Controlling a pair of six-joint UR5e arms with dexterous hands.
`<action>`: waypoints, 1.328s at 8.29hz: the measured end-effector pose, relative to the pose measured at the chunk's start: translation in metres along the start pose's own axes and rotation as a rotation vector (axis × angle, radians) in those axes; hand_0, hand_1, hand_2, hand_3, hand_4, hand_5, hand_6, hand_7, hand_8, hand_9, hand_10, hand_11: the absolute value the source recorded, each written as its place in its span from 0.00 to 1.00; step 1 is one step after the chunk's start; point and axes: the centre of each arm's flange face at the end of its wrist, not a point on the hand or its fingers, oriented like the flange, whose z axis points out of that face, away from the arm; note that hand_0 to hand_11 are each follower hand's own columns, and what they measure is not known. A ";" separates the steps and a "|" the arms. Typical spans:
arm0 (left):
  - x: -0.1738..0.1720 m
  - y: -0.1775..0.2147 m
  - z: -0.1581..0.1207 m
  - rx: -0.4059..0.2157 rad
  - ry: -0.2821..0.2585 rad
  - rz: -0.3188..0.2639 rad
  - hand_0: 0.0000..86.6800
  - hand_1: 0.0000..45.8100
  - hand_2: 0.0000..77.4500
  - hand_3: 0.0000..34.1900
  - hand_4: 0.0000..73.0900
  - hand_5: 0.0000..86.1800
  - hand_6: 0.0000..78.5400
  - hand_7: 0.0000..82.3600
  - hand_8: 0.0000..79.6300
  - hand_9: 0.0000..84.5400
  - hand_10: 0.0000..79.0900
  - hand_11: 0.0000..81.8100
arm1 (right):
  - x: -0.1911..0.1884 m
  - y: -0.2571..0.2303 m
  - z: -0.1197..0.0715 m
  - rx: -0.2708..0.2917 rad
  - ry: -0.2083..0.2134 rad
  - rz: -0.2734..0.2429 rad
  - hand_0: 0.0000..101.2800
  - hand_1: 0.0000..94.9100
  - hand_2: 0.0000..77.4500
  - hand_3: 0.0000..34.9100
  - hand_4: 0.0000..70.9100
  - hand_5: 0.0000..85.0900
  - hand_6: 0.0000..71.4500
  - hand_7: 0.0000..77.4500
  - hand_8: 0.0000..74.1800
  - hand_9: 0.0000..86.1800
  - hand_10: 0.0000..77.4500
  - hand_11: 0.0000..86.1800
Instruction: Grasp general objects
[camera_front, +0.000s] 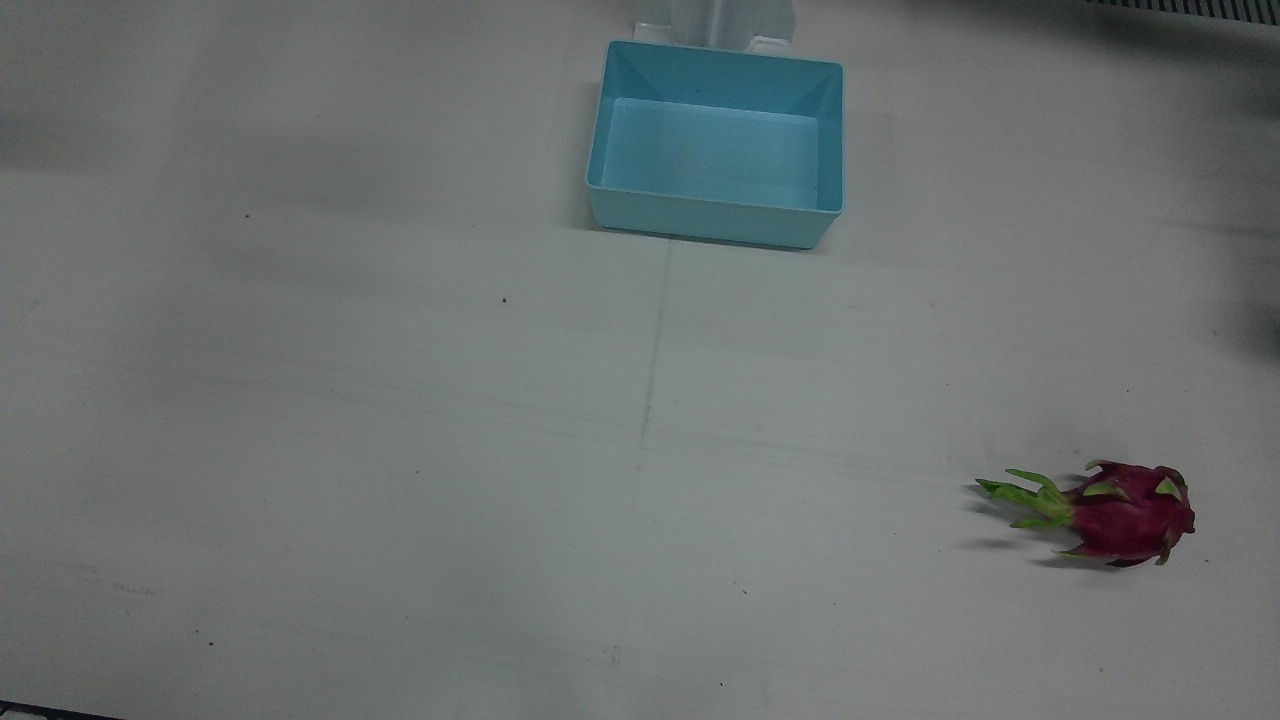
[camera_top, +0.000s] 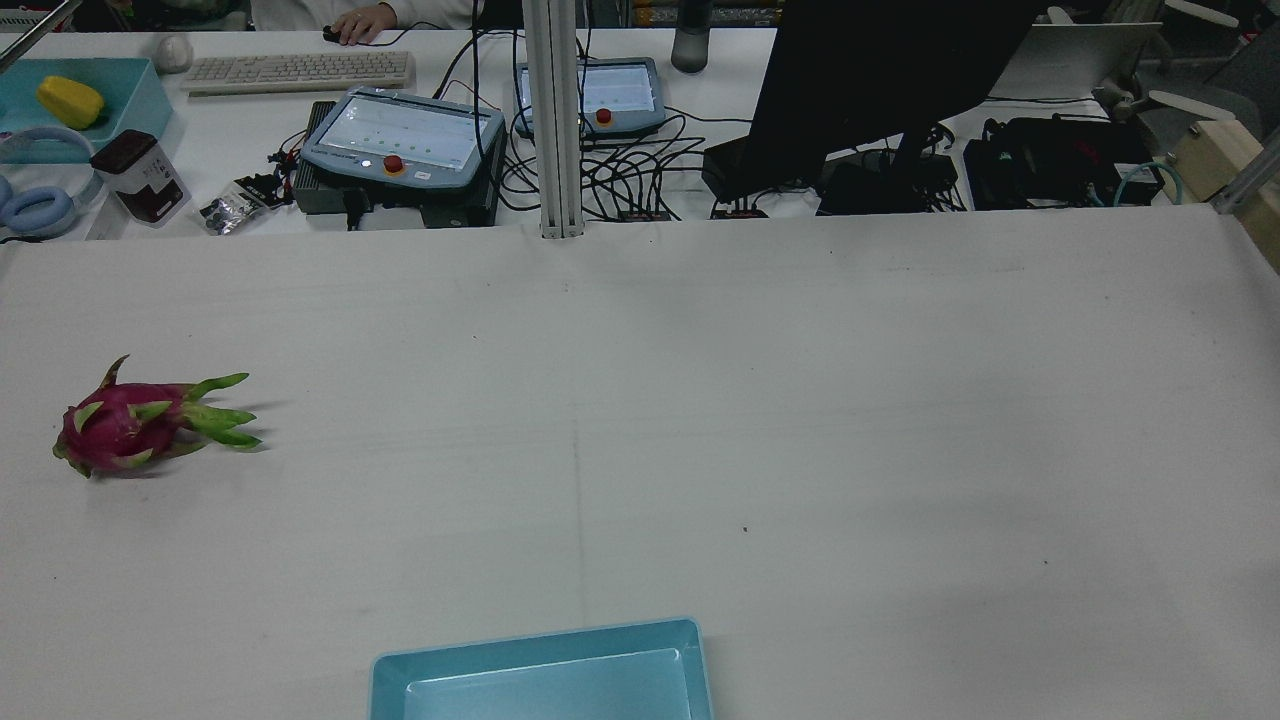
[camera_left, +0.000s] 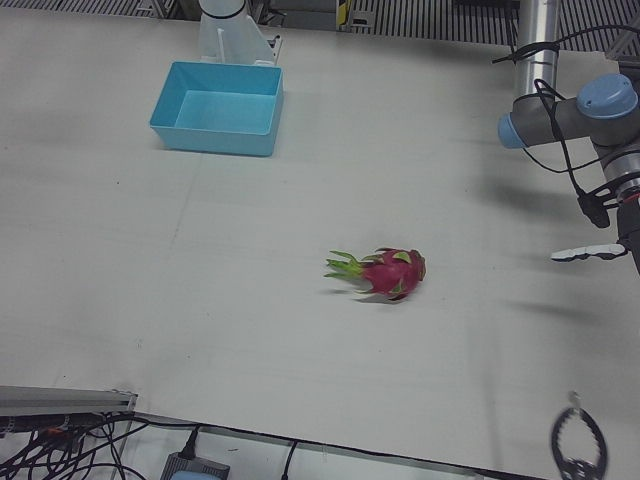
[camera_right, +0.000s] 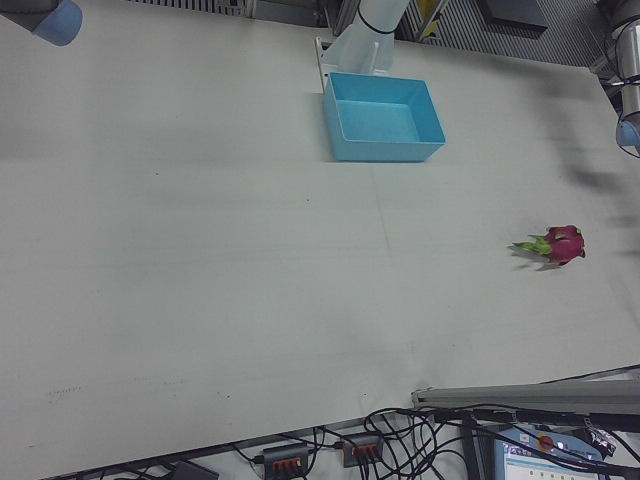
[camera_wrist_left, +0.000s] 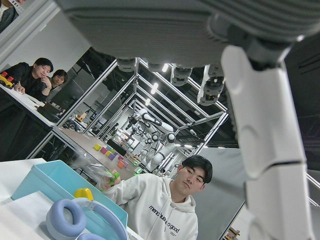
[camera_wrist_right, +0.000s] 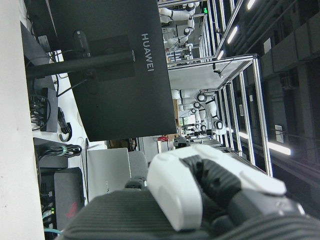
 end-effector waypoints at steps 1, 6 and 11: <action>0.000 0.000 0.000 -0.001 0.001 -0.001 0.57 0.00 0.10 0.12 0.14 0.03 0.04 0.09 0.01 0.01 0.01 0.03 | 0.000 0.000 0.000 0.000 0.000 0.000 0.00 1.00 1.00 0.00 0.00 0.00 0.00 0.00 0.00 0.01 0.00 0.00; 0.009 0.010 0.004 -0.042 0.026 -0.023 0.57 0.00 0.10 0.16 0.14 0.03 0.03 0.07 0.01 0.01 0.01 0.03 | 0.000 0.001 0.000 -0.002 0.000 0.000 0.00 1.00 1.00 0.00 0.00 0.00 0.00 0.00 0.00 0.01 0.00 0.01; 0.008 0.003 -0.012 -0.061 0.047 -0.039 0.57 0.00 0.10 0.17 0.12 0.03 0.03 0.07 0.01 0.01 0.01 0.03 | 0.001 0.004 0.001 -0.003 0.003 0.001 0.00 1.00 1.00 0.00 0.00 0.00 0.00 0.00 0.00 0.01 0.00 0.01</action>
